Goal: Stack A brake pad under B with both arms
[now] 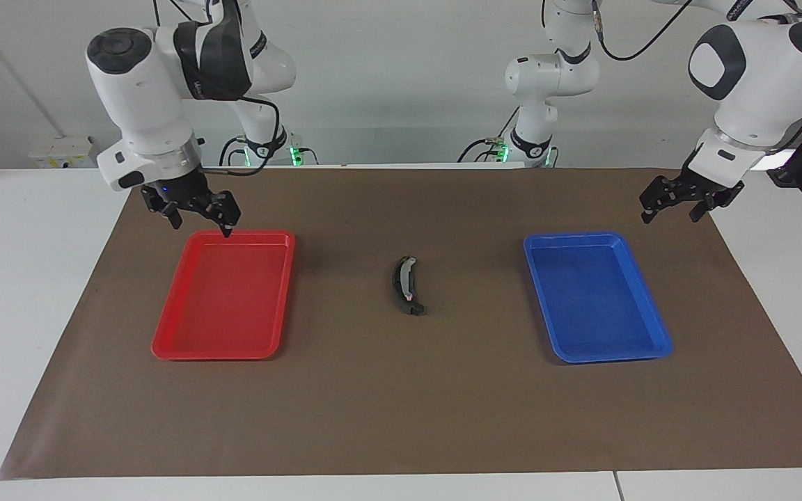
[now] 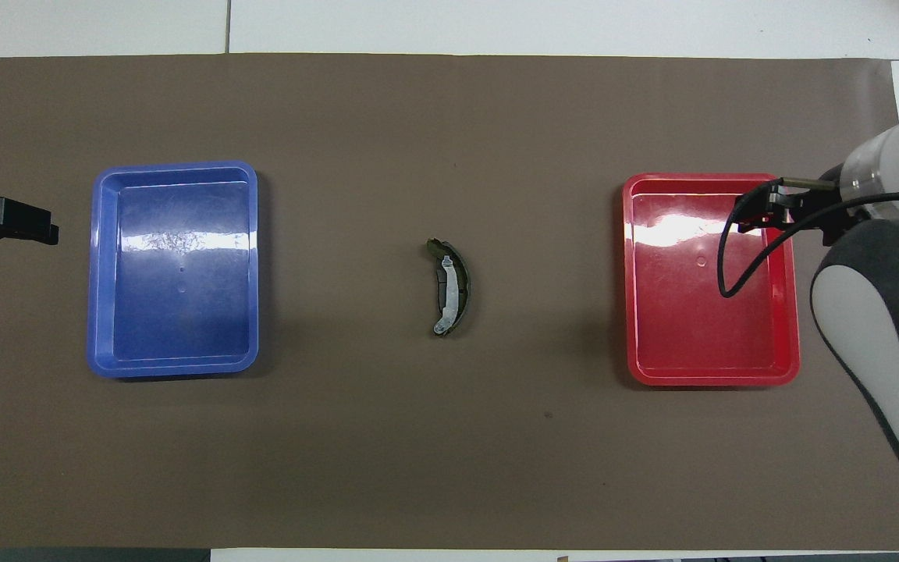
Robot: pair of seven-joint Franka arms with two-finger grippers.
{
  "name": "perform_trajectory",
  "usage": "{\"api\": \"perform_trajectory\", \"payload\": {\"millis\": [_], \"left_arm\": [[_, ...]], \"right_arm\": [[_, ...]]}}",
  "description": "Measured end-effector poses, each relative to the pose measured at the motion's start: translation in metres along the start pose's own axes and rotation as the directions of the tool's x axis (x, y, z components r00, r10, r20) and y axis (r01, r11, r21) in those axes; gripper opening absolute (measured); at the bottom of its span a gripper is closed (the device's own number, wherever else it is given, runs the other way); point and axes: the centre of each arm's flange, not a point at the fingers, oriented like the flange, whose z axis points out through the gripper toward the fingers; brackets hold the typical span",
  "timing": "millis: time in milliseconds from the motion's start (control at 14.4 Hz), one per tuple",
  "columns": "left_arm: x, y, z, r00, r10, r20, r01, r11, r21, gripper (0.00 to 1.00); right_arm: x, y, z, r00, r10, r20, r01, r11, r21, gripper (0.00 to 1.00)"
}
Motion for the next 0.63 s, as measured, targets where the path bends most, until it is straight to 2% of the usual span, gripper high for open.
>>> {"api": "perform_trajectory", "payload": {"millis": [278,487,626], "left_arm": [[0.0,-0.001,0.0,1.0,-0.005,0.0,0.005,1.0,0.0,1.0],[0.0,-0.003,0.0,1.0,-0.01,0.0,0.01,1.0,0.0,1.0],[0.0,-0.003,0.0,1.0,-0.01,0.0,0.01,1.0,0.0,1.0]], "right_arm": [[-0.013,0.022,-0.039,1.0,0.005,0.018,-0.005,1.0,-0.002,1.0],[-0.008,0.04,-0.063,1.0,0.01,0.028,-0.01,1.0,0.009,1.0],[-0.002,0.045,-0.064,1.0,0.01,0.028,-0.01,1.0,0.013,1.0]]}}
